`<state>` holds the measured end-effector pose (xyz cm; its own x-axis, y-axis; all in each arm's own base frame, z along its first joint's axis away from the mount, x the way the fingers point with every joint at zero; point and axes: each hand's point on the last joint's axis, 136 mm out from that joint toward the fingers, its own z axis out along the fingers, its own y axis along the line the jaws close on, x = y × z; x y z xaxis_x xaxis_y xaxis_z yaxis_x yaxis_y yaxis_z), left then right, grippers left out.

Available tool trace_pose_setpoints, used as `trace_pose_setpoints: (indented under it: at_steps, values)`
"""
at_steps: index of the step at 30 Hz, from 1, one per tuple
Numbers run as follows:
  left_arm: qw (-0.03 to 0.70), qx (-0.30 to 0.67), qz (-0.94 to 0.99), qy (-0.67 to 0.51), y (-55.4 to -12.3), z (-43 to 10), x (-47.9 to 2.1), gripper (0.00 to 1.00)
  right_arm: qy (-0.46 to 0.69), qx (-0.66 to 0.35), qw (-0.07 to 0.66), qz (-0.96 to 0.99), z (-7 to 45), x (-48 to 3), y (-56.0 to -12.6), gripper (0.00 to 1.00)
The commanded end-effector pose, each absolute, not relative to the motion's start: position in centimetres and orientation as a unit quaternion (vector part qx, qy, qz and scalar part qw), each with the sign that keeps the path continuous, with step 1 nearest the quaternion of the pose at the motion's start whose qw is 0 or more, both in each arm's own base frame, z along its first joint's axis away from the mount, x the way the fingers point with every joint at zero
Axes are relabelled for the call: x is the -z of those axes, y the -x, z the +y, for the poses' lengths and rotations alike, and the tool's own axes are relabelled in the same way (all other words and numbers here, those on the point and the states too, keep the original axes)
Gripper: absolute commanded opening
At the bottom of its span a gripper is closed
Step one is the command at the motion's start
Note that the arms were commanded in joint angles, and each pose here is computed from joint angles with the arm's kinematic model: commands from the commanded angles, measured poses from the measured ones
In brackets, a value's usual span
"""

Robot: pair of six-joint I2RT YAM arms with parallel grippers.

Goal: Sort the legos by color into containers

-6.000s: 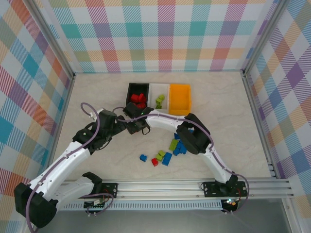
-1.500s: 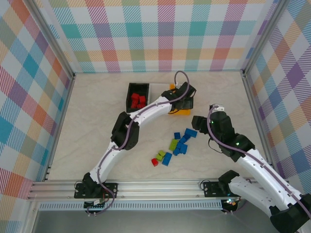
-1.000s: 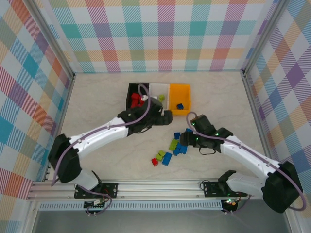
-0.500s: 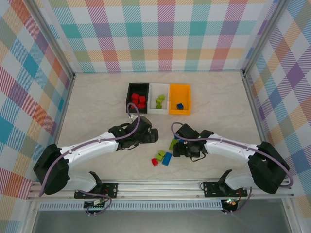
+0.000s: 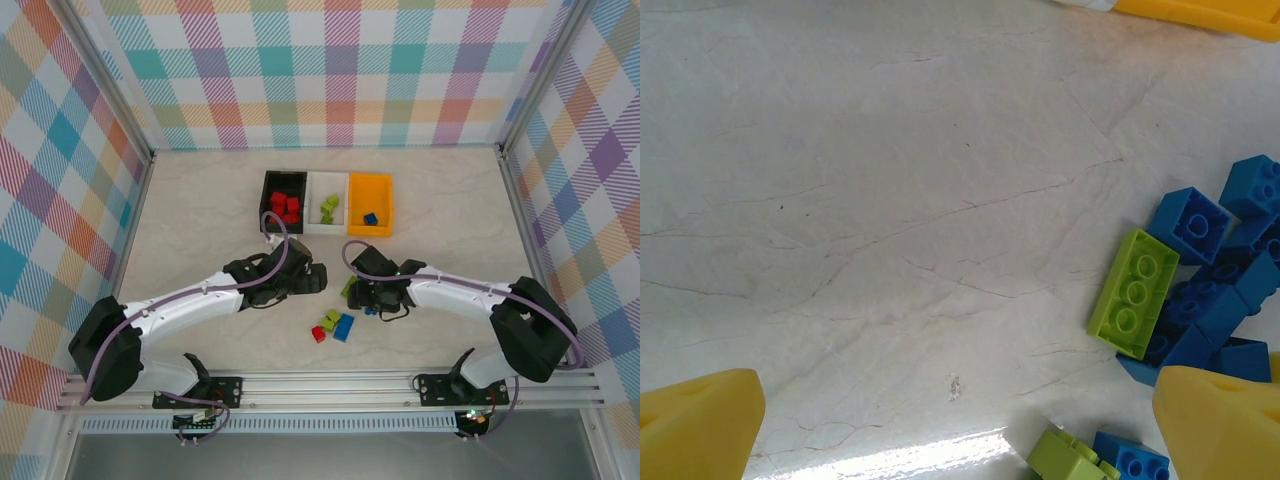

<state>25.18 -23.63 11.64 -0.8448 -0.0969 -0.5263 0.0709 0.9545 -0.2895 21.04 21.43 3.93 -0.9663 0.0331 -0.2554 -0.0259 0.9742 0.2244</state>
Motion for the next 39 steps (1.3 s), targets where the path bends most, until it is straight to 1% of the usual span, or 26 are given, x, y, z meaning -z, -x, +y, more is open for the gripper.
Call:
trace_pose_setpoints:
  at_steps: [1, 7, 11, 12, 15, 21, 23, 26, 27, 29, 33, 35, 39]
  values:
    - [0.287, 0.151, 0.946, -0.004, -25.0, -23.7, -11.8, 1.00, -0.012, -0.068, 0.131, 0.989, 19.2, -3.1, -20.4, 0.65]
    - [0.284, 0.155, 0.946, -0.003, -25.0, -23.9, -11.6, 1.00, -0.008, -0.060, 0.126, 0.990, 18.2, -2.9, -19.5, 0.60]
    - [0.285, 0.155, 0.946, -0.004, -25.1, -24.0, -11.7, 1.00, 0.006, -0.093, 0.146, 0.985, 19.0, -3.5, -19.8, 0.63]
    - [0.285, 0.155, 0.946, -0.004, -25.0, -24.0, -11.8, 1.00, 0.011, -0.097, 0.151, 0.984, 19.1, -3.7, -19.9, 0.62]
    - [0.285, 0.151, 0.946, -0.004, -25.1, -23.8, -11.8, 1.00, 0.017, -0.085, 0.150, 0.985, 19.1, -3.7, -20.2, 0.54]
    - [0.283, 0.149, 0.948, -0.003, -25.0, -23.8, -11.6, 1.00, 0.022, -0.063, 0.138, 0.988, 19.4, -2.2, -21.0, 0.52]
    - [0.282, 0.149, 0.948, -0.002, -25.0, -23.8, -11.6, 1.00, 0.023, -0.062, 0.138, 0.988, 19.5, -2.0, -21.1, 0.49]
    - [0.284, 0.148, 0.947, -0.003, -25.0, -23.7, -11.7, 1.00, 0.029, -0.062, 0.145, 0.987, 19.6, -2.3, -21.3, 0.37]
    - [0.284, 0.147, 0.947, -0.004, -25.0, -23.7, -11.8, 1.00, 0.032, -0.063, 0.150, 0.986, 19.5, -2.8, -21.4, 0.33]
    - [0.286, 0.142, 0.948, -0.005, -25.0, -23.5, -11.8, 1.00, 0.037, -0.065, 0.161, 0.984, 19.4, -3.9, -21.5, 0.28]
    - [0.287, 0.138, 0.948, -0.005, -24.9, -23.2, -11.8, 1.00, 0.051, -0.079, 0.206, 0.974, 19.4, -7.8, -22.5, 0.25]
    - [0.287, 0.143, 0.947, -0.007, -24.8, -23.3, -11.8, 1.00, 0.049, -0.085, 0.234, 0.967, 19.4, -10.3, -24.4, 0.24]
    - [0.281, 0.147, 0.948, -0.015, -24.7, -23.6, -11.9, 1.00, 0.012, -0.118, 0.285, 0.951, 19.2, -14.4, -30.6, 0.23]
